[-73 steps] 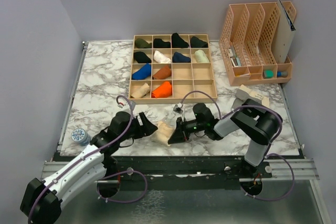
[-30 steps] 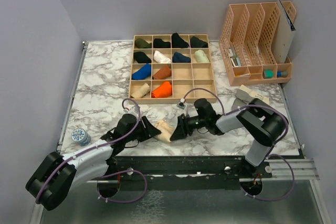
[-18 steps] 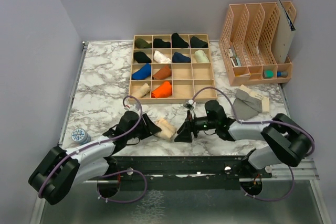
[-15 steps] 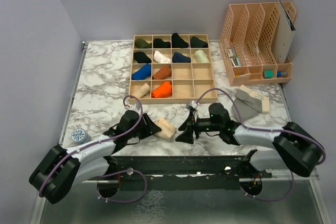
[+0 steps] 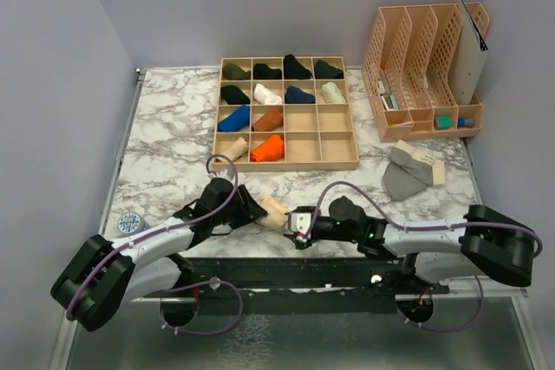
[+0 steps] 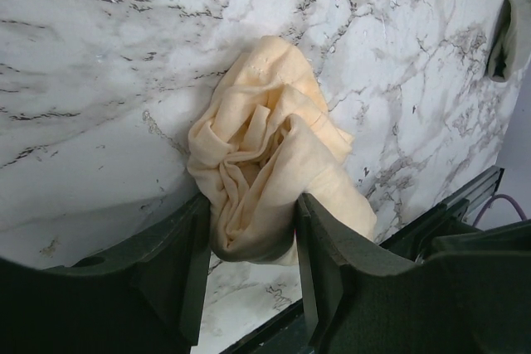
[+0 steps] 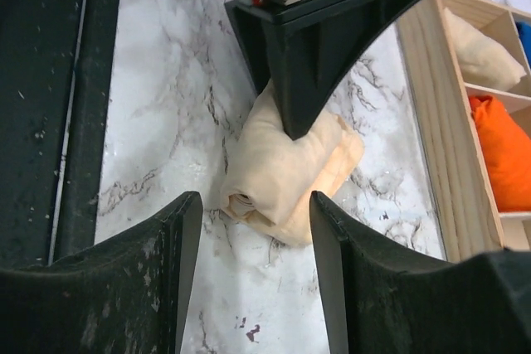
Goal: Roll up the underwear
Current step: Roll the underwear to the center of the board.
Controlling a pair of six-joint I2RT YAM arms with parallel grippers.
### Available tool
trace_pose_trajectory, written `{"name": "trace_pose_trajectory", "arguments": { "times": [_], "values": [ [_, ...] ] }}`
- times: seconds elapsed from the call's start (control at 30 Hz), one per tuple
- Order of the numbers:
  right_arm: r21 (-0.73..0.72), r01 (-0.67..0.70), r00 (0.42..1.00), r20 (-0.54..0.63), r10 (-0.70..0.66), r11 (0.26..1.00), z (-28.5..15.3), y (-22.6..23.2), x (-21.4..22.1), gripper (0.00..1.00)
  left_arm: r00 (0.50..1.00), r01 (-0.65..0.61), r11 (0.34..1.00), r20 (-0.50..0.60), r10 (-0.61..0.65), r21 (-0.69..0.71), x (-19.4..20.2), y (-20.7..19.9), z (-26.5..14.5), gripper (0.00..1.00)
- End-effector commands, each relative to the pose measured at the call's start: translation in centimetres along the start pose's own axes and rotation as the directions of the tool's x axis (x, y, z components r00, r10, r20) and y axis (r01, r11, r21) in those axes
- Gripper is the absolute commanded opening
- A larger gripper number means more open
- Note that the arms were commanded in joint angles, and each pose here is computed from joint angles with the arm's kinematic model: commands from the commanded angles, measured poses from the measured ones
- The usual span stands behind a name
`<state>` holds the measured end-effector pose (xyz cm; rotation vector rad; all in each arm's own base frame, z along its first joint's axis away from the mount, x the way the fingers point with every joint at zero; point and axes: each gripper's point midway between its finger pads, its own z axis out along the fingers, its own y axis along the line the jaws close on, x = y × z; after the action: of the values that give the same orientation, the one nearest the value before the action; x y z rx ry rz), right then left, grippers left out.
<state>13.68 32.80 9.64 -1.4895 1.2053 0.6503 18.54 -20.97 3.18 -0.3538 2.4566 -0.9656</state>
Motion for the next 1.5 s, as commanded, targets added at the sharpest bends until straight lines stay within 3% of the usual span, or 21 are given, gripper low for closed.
{"name": "trace_pose_trajectory", "arguments": {
  "times": [0.0, 0.23, 0.4, 0.47, 0.6, 0.77, 0.93, 1.13, 1.27, 1.47],
  "values": [
    [0.014, 0.2, 0.978, -0.055, -0.199, 0.98, 2.1, -0.9, 0.3, 0.57, 0.998, -0.02, 0.986, -0.063, 0.009, -0.167, 1.8, 4.0, -0.3, 0.49],
    [0.041, 0.233, 0.968, -0.101, -0.228, 0.972, 4.6, -0.4, 1.0, 0.6, 0.997, -0.012, 0.984, -0.078, -0.002, -0.177, 1.9, 3.7, -0.4, 0.5],
    [0.2, 0.175, 0.979, -0.135, -0.149, 0.964, 4.2, -2.3, 2.0, 0.6, 0.996, -0.013, 0.984, -0.088, -0.003, -0.179, 1.8, 3.4, -0.5, 0.5],
    [0.151, 0.199, 0.974, -0.142, -0.178, 0.968, 4.5, -1.5, 2.4, 0.59, 0.996, -0.015, 0.984, -0.09, -0.001, -0.179, 1.8, 3.3, -0.5, 0.5],
    [0.11, 0.174, 0.974, -0.167, -0.154, 0.979, 4.9, -0.5, 3.7, 0.45, 0.997, -0.011, 0.985, -0.08, -0.003, -0.172, 1.5, 2.9, -0.5, 0.5],
    [0.106, 0.136, 0.98, -0.16, -0.118, 0.985, 4.9, 0.1, 4.3, 0.41, 0.997, -0.01, 0.984, -0.082, -0.005, -0.18, 1.5, 3.0, -0.5, 0.5],
    [0.133, 0.054, 0.975, -0.22, -0.024, 0.99, 4.5, 0.5, 6.1, 0.25, 0.997, -0.012, 0.984, -0.08, -0.002, -0.178, 1.5, 3.0, -0.6, 0.52],
    [0.137, -0.082, 0.964, -0.242, 0.114, 0.987, 3.9, 1.8, 7.9, 0.26, 0.998, -0.01, 0.985, -0.057, 0.0, -0.173, 1.2, 2.9, -1.0, 0.56],
    [0.081, -0.17, 0.96, -0.21, 0.184, 0.982, 3.9, 2.8, 7.6, 0.13, 0.999, -0.015, 0.984, -0.044, 0.007, -0.176, 0.9, 3.0, -1.2, 0.59],
    [-0.008, -0.339, 0.933, -0.133, 0.335, 0.941, 3.8, 3.6, 6.1, 0.08, 0.999, -0.047, 0.996, 0.016, 0.048, -0.077, -0.6, 0.4, -1.8, 0.67]
  ]
}}
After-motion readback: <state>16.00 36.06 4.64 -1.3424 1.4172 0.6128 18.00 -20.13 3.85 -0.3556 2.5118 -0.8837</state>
